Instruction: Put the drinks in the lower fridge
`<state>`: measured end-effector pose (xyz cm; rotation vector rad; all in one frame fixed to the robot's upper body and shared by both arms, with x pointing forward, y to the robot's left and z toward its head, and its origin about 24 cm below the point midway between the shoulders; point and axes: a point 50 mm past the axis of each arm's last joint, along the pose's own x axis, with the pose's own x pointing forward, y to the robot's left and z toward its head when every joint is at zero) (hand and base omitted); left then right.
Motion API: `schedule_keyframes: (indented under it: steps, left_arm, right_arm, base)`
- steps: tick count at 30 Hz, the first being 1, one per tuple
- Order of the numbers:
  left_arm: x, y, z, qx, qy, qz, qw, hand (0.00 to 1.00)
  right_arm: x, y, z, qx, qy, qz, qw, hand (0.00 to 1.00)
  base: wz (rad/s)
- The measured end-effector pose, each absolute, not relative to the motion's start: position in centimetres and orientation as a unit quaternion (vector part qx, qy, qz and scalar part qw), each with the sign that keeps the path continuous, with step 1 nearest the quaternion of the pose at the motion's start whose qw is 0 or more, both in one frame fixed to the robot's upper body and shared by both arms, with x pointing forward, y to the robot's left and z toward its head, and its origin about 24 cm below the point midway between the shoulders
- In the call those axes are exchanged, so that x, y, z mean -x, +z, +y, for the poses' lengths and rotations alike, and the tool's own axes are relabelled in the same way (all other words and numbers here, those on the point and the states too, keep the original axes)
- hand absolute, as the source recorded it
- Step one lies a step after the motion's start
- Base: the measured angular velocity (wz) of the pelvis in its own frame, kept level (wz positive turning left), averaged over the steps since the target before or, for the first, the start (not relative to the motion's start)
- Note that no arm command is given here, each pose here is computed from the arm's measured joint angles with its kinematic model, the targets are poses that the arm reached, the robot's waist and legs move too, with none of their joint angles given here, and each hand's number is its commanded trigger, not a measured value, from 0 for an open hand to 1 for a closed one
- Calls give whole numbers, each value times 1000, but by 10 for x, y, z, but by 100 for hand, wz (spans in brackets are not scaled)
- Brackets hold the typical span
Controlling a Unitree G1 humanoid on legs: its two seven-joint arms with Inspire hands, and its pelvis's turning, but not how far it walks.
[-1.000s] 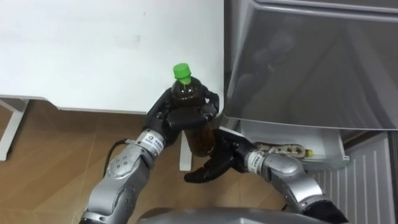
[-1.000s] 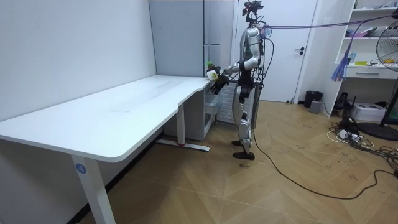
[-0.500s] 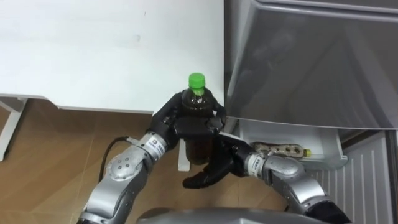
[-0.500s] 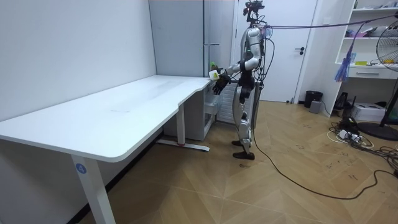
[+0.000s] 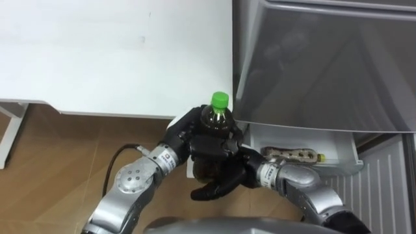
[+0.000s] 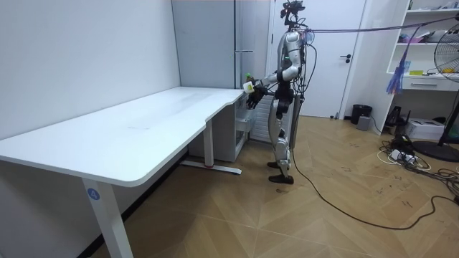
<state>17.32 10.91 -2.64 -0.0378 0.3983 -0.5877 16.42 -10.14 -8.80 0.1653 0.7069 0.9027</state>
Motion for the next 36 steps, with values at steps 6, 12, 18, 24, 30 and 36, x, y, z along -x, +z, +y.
schedule_keyframes:
  steps: [6, 12, 18, 24, 30, 36]
  left_arm:
    - [-173, -26, 109, 19, -289, 195, 937, 100]
    - [-172, -26, 106, 25, -302, 194, 933, 100]
    - [-172, -26, 104, 31, -313, 194, 929, 100]
    - [-171, -25, 103, 37, -315, 193, 928, 100]
    - [-172, -25, 103, 49, -312, 193, 929, 0]
    - [-172, -25, 104, 47, -309, 193, 930, 0]
  right_arm:
    - [-164, -88, -102, -78, 426, 334, 837, 100]
    - [-164, -88, -106, -74, 423, 336, 838, 100]
    - [-163, -89, -106, -66, 428, 338, 836, 100]
    - [-163, -89, -106, -66, 429, 338, 835, 100]
    - [-163, -89, -106, -66, 429, 338, 835, 100]
    - [-163, -89, -106, -66, 429, 339, 835, 100]
  base:
    - [0]
    - [0]
    - [0]
    - [0]
    - [0]
    - [0]
